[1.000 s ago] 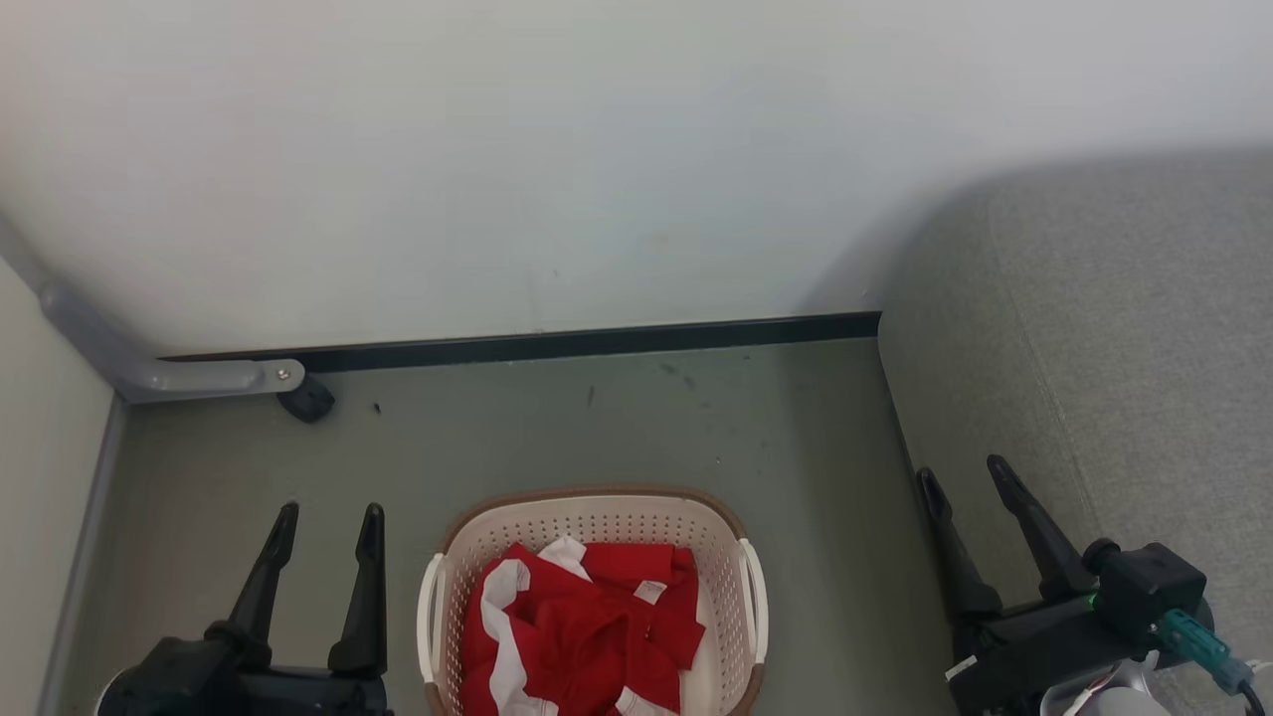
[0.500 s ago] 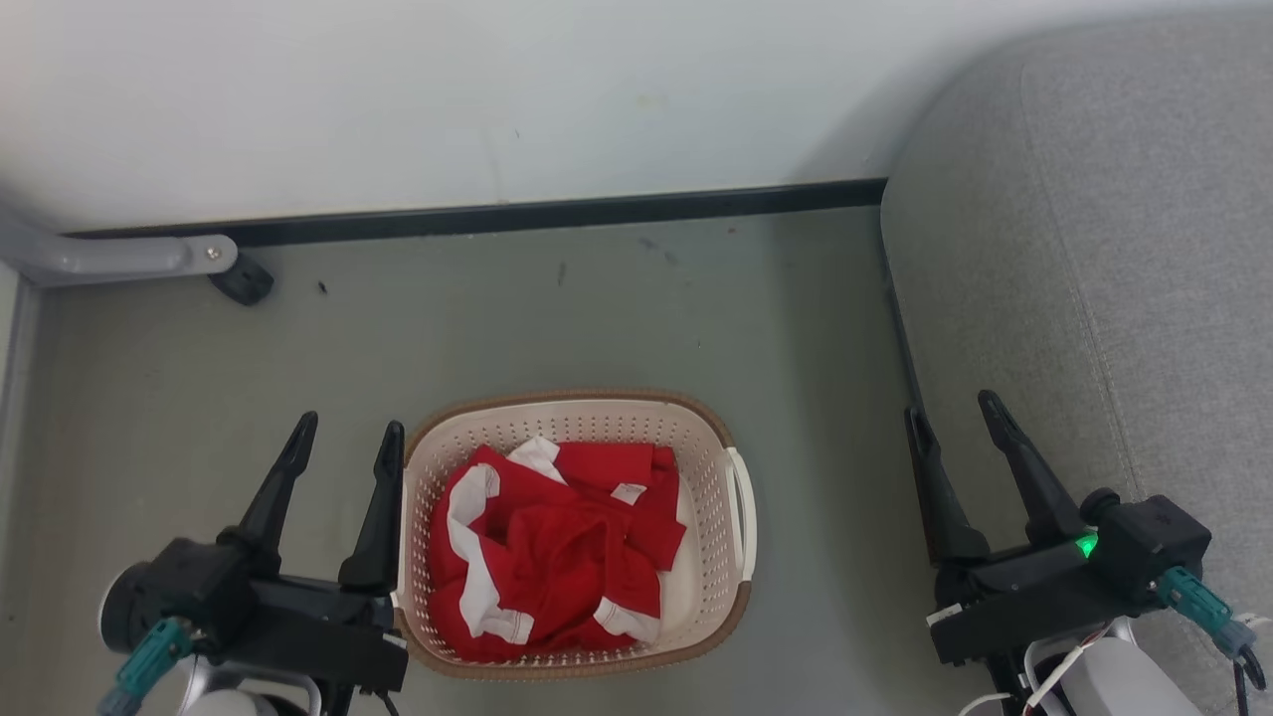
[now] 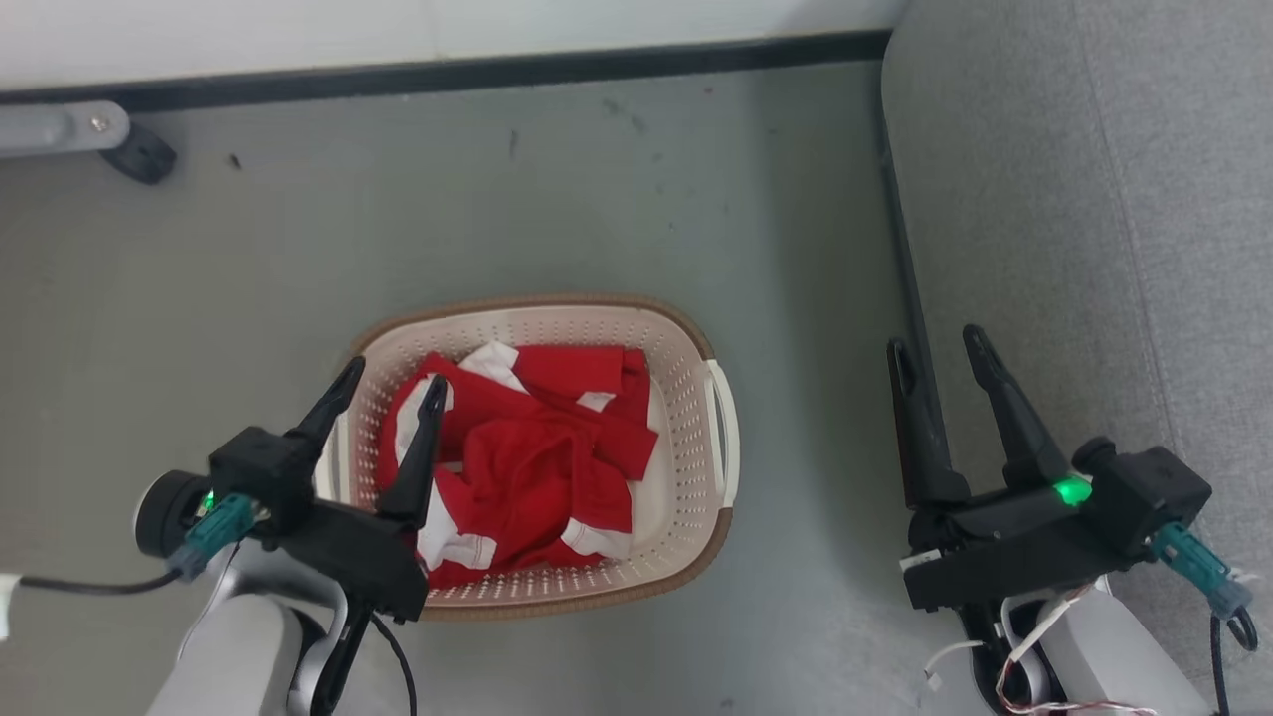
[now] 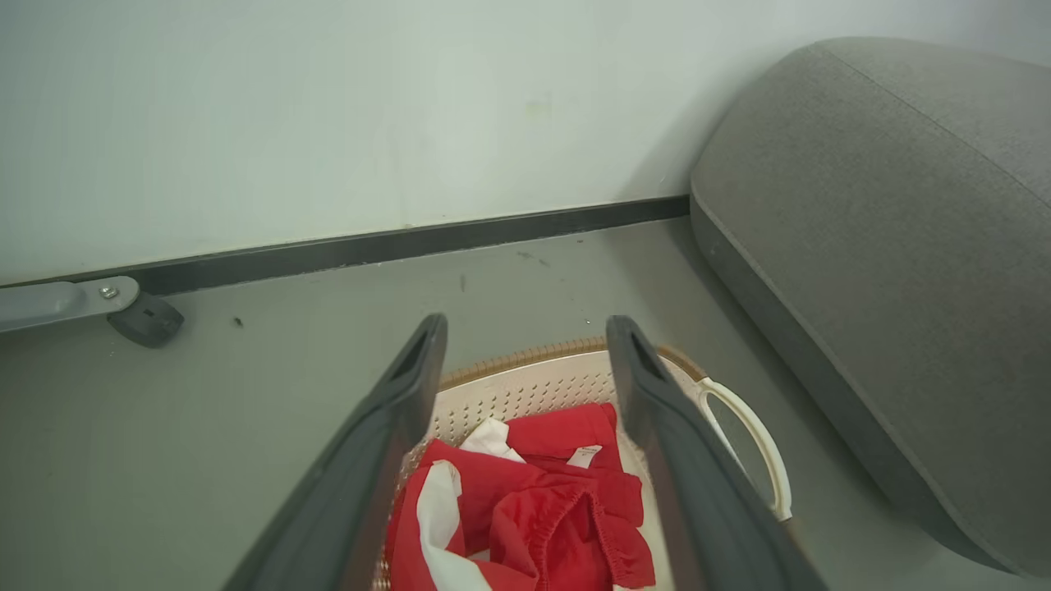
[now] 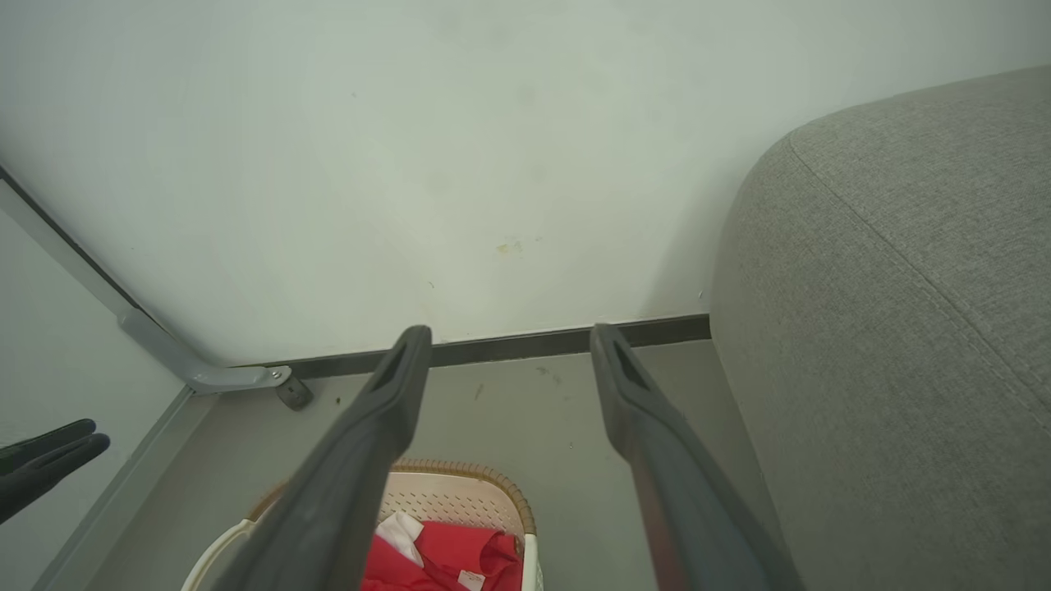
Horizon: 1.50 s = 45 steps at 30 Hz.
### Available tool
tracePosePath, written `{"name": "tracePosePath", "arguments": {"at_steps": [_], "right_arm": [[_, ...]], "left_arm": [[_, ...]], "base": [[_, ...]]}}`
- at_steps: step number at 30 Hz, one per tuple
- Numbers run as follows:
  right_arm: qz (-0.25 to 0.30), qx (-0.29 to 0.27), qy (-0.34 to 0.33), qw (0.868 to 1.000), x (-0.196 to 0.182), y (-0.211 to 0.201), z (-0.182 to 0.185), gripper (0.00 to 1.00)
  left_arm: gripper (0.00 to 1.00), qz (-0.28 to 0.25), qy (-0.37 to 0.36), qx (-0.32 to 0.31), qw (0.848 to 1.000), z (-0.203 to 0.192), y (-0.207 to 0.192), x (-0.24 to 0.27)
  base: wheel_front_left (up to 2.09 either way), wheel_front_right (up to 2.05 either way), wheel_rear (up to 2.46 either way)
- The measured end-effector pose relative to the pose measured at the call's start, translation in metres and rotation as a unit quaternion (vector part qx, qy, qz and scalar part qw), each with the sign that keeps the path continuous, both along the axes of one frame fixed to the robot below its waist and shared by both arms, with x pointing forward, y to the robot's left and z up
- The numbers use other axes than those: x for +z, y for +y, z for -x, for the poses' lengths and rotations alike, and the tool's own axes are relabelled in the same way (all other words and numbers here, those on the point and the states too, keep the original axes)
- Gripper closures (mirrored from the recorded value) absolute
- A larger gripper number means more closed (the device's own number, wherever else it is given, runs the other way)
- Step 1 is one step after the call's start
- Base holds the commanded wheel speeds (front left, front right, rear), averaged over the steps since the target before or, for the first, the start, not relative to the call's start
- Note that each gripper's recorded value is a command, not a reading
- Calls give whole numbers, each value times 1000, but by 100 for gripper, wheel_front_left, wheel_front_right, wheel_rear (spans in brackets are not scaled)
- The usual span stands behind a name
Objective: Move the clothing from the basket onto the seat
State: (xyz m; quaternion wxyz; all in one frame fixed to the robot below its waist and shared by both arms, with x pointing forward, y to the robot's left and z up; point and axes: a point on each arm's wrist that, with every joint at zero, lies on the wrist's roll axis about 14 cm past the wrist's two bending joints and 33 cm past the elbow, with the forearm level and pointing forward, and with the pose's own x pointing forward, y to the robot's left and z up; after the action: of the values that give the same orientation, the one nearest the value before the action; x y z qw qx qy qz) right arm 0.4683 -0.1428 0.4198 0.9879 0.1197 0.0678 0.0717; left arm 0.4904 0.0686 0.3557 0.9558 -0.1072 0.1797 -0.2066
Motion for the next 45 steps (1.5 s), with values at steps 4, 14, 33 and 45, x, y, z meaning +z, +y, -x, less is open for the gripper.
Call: {"name": "tracePosePath", "arguments": {"at_steps": [4, 14, 33, 45], "right_arm": [[-10, -4, 5, 1000, -9, 1, -9, 0], [-9, -22, 37, 999, -41, -8, -13, 0], [-6, -41, 93, 995, -92, -15, -8, 0], [2, -47, 114, 992, -108, -21, -1, 0]], "left_arm": [[0, -25, 51, -37, 998, 1, -16, -40], [0, -54, 150, -76, 984, 3, -34, -112], [0, -156, 288, -141, 934, 28, -35, -222], [56, -190, 338, -185, 903, 50, -54, -249]], "base": [[0, 0, 0], [0, 0, 0], [0, 0, 0], [0, 0, 0]]}}
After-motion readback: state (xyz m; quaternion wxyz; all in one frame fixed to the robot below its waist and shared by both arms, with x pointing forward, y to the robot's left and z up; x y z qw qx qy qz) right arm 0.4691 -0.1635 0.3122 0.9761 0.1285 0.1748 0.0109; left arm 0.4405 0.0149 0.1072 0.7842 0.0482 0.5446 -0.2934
